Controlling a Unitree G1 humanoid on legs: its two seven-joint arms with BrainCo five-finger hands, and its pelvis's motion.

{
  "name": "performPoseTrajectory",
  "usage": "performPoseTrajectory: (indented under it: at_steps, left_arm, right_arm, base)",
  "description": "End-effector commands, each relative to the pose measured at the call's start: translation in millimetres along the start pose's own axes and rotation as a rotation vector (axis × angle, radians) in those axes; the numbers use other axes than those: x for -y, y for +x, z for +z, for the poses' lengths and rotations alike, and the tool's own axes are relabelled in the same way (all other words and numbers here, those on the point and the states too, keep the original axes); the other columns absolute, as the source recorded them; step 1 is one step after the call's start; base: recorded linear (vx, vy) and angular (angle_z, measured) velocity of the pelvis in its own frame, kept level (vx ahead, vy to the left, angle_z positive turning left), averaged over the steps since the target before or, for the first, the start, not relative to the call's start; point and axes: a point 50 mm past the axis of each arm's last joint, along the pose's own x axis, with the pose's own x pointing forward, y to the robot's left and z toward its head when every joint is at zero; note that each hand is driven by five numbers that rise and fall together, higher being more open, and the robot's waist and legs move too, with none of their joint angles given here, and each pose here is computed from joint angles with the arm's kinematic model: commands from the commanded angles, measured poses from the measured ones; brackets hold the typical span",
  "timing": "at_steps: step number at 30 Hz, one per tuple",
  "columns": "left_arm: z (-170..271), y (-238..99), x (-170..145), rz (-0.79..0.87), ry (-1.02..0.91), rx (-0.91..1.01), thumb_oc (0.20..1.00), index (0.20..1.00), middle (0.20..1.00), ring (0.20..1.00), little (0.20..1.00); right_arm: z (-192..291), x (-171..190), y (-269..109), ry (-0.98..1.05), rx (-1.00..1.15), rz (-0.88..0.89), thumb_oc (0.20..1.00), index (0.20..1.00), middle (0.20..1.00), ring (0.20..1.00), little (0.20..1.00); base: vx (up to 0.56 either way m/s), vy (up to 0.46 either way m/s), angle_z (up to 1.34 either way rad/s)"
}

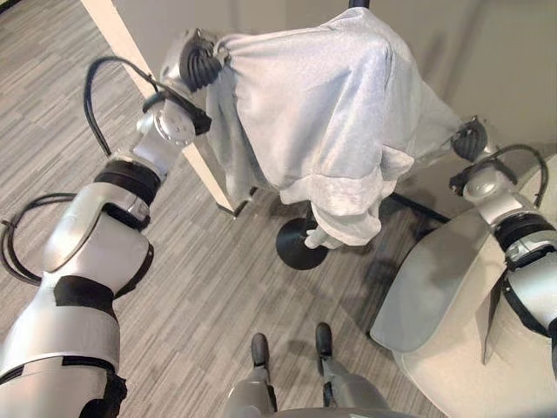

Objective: Hang the clothes on the sofa on the clothes rack.

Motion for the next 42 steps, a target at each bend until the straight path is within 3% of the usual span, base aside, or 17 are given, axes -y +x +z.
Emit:
performPoseTrajectory:
  at_steps: [1,16,21,22,23,24,34,42]
  left_arm:
    - [19.7,16.7,-34.7,0.168,-0.068,0.040,0.200,0.200,0.200,0.200,0.200]
    - [20.9,-19.2,58.3,0.063,-0.482,-0.033,0.200,0.200,0.200,0.200,0.200]
    - [25.4,-28.7,81.7,-0.008,-0.537,-0.047,0.200,0.200,0.200,0.200,0.200]
    - [25.3,-28.8,81.8,-0.008,-0.537,-0.048,0.310,0.310,0.310,0.310,0.310]
    - [25.4,-30.1,84.2,-0.017,-0.543,-0.050,0.680,0.680,0.680,0.680,0.680]
    - [23.4,-32.8,87.3,-0.025,-0.542,-0.058,1.000,1.000,1.000,1.000,1.000]
    - [-2.1,-46.6,70.4,0.040,-0.581,-0.089,1.000,1.000,1.000,1.000,1.000]
    - [-66.7,-115.9,52.8,0.183,-0.759,-0.248,1.000,1.000,1.000,1.000,1.000]
  right_arm:
    - [7.7,31.7,10.7,0.069,0.011,-0.134,0.200,0.200,0.200,0.200,0.200]
    - [-4.3,-51.3,-27.4,0.294,-0.074,0.004,0.200,0.200,0.200,0.200,0.200]
    - [-4.5,-76.0,-41.1,0.328,-0.096,0.068,0.200,0.200,0.200,0.200,0.200]
    - [-4.6,-76.1,-41.2,0.328,-0.096,0.068,0.200,0.200,0.200,0.200,0.200]
    - [-5.2,-79.3,-43.3,0.331,-0.100,0.079,0.470,0.470,0.470,0.470,0.470]
    - [-5.2,-85.1,-47.7,0.355,-0.102,0.098,1.000,1.000,1.000,1.000,1.000]
    - [-12.8,-65.7,-53.6,0.480,-0.056,0.009,1.000,1.000,1.000,1.000,1.000]
    - [-44.7,-25.7,-95.1,0.447,0.058,-0.117,1.000,1.000,1.000,1.000,1.000]
  base:
    - [0.00,0.000,0.00]
    - [0.00,0.000,0.00]
    - [0.00,0.000,0.00]
    - [0.00,0.000,0.00]
    - [0.00,0.000,0.00]
    - [0.00,0.000,0.00]
    - [0.00,0.000,0.00]
    - [0.02,0.007,-0.02]
